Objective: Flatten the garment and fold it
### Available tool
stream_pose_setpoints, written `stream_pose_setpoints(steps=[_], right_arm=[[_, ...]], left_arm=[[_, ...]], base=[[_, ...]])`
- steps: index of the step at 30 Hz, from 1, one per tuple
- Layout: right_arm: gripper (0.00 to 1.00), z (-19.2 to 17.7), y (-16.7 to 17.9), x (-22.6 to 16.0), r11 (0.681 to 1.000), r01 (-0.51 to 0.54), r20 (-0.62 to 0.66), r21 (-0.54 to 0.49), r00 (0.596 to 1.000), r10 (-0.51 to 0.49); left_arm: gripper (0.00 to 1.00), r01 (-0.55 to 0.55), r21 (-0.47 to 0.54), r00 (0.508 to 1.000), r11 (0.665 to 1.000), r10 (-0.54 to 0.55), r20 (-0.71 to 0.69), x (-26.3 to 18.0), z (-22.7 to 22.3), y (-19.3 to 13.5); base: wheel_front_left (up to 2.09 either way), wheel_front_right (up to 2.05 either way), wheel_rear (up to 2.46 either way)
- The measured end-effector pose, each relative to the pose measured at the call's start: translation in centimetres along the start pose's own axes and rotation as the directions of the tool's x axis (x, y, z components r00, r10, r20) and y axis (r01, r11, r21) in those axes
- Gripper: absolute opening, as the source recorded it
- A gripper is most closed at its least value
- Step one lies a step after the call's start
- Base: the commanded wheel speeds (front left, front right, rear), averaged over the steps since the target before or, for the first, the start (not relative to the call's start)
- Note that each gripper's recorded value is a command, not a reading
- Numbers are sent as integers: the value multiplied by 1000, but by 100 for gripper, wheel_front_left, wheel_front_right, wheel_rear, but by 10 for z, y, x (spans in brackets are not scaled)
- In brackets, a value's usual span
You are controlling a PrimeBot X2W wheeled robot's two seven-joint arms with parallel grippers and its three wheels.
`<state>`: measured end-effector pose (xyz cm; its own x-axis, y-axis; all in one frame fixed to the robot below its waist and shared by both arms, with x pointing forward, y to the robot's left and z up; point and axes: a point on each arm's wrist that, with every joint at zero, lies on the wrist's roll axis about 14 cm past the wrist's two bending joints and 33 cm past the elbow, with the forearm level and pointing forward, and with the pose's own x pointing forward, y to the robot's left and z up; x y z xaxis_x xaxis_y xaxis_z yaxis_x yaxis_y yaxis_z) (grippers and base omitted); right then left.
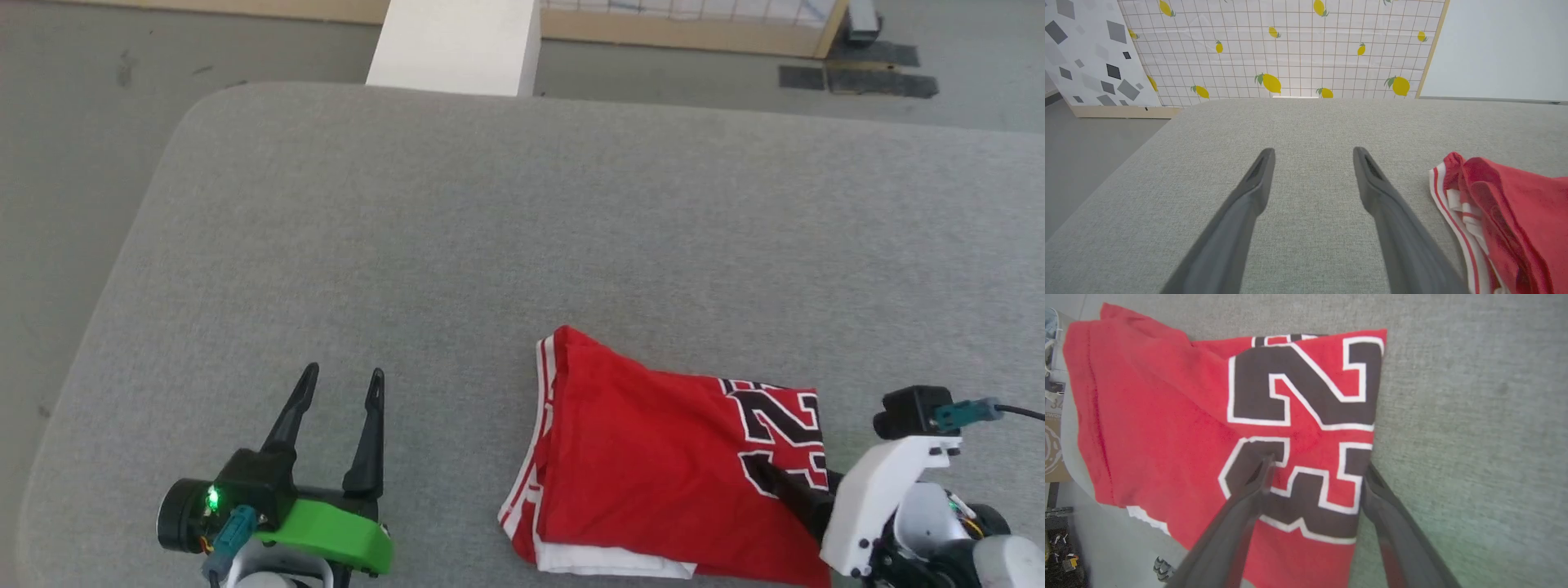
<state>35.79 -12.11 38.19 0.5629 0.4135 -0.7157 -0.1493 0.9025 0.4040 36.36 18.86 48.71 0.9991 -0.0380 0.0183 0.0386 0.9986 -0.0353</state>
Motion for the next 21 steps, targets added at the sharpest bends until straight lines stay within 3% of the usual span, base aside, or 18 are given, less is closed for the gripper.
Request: stream_pose_setpoints(steps=[6, 7, 8, 9, 15, 21], right_arm=[[100, -4, 18, 22, 998, -59, -55, 5, 997, 59], [89, -5, 20, 25, 998, -64, -63, 3, 996, 64], [23, -5, 21, 27, 998, -68, -68, -1, 995, 67], [0, -5, 22, 29, 998, -69, -69, -5, 995, 69], [0, -5, 23, 30, 997, -63, -47, -44, 997, 61], [0, 8, 9, 16, 973, 22, 10, -231, 1000, -20]], left_arm=[[100, -24, 6, 1000, 1000, 24, -13, 0, -4, 8], [100, -28, 7, 1000, 1000, 28, -14, 0, -4, 9], [100, -31, 8, 999, 999, 31, -16, 0, -4, 10], [100, -35, 9, 999, 999, 35, -17, -1, -4, 11], [100, -35, 8, 999, 999, 35, -8, -2, -1, 11], [100, 30, -5, 1000, 1000, -30, 5, 2, 1, -10]], base=[[0, 0, 0], [0, 0, 0], [0, 0, 0], [0, 0, 0], [0, 0, 0], [0, 0, 0]])
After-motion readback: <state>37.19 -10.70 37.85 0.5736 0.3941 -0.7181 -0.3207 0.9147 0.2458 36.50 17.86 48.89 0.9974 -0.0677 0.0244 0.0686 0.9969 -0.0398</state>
